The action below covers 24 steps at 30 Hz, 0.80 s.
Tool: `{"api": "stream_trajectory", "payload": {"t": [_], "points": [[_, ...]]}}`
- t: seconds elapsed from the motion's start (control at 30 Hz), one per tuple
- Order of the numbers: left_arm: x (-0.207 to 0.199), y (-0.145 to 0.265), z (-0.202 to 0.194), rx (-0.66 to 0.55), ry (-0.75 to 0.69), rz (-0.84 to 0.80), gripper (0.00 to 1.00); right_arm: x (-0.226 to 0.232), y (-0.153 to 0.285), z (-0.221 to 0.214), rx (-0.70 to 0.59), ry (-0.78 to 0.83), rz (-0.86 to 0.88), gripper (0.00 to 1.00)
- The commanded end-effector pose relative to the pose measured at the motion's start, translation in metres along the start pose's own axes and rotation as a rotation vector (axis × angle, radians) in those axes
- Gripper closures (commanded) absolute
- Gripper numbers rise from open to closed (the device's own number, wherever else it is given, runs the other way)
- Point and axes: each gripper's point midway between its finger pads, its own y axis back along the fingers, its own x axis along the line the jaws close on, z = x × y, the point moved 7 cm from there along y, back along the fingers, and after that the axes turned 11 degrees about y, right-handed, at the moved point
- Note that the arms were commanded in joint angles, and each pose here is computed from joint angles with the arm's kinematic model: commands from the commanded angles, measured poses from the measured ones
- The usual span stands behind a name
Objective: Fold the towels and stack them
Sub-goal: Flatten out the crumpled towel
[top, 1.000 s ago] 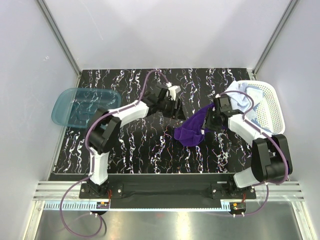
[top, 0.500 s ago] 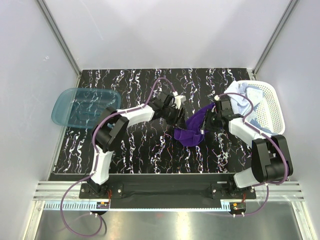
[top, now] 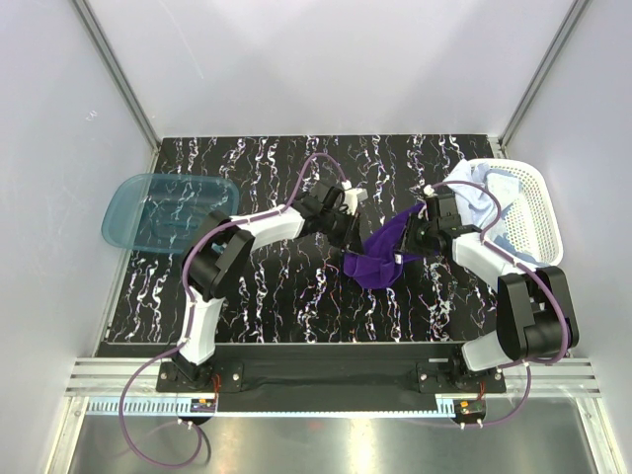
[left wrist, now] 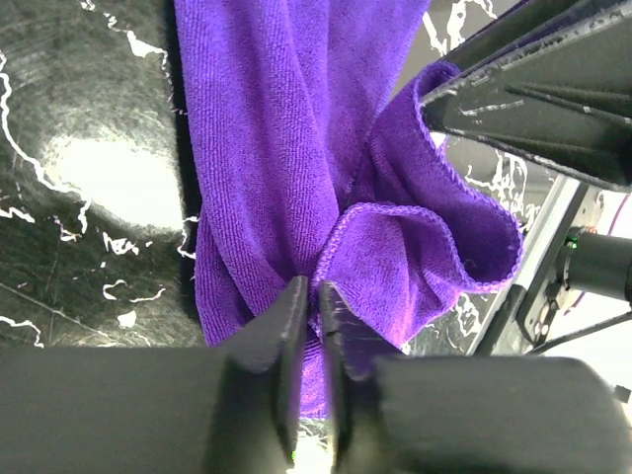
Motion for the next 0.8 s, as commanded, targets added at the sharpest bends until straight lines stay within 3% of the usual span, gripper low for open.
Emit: {"api": "stream_trajectory", "payload": {"t": [0.0, 0.07, 0.13, 0.17, 0.3, 0.4, 0.5, 0.63, 0.77], "points": [[-0.007, 0.0, 0.001, 0.003, -0.029, -0.057, 0.92, 0.002, 0.001, 0.011, -0.049, 0.021, 0.032, 0.69], [-0.01, 0.004, 0.003, -0.003, -0.025, -0.058, 1.0, 0.003, 0.003, 0.014, -0.055, 0.022, 0.03, 0.79], [-0.017, 0.012, 0.009, -0.025, -0.033, -0.066, 1.0, 0.005, 0.006, 0.022, -0.062, 0.026, 0.024, 0.98], [-0.017, 0.018, 0.012, -0.034, -0.023, -0.052, 1.0, 0.006, 0.009, 0.028, -0.073, 0.029, 0.017, 1.0], [-0.029, 0.071, 0.045, -0.183, -0.011, 0.01, 1.0, 0.019, 0.045, 0.06, -0.15, 0.037, -0.004, 1.0], [-0.059, 0.147, 0.076, -0.39, -0.05, 0.061, 1.0, 0.048, 0.106, 0.117, -0.332, 0.077, 0.059, 1.0], [-0.101, 0.224, 0.093, -0.583, -0.205, 0.153, 1.0, 0.072, 0.172, 0.163, -0.507, 0.187, 0.082, 1.0], [-0.156, 0.296, 0.088, -0.709, -0.312, 0.18, 1.0, 0.094, 0.25, 0.188, -0.683, 0.296, 0.113, 1.0], [-0.21, 0.352, 0.05, -0.823, -0.404, 0.046, 1.0, 0.115, 0.304, 0.166, -0.823, 0.455, 0.27, 1.0]]}}
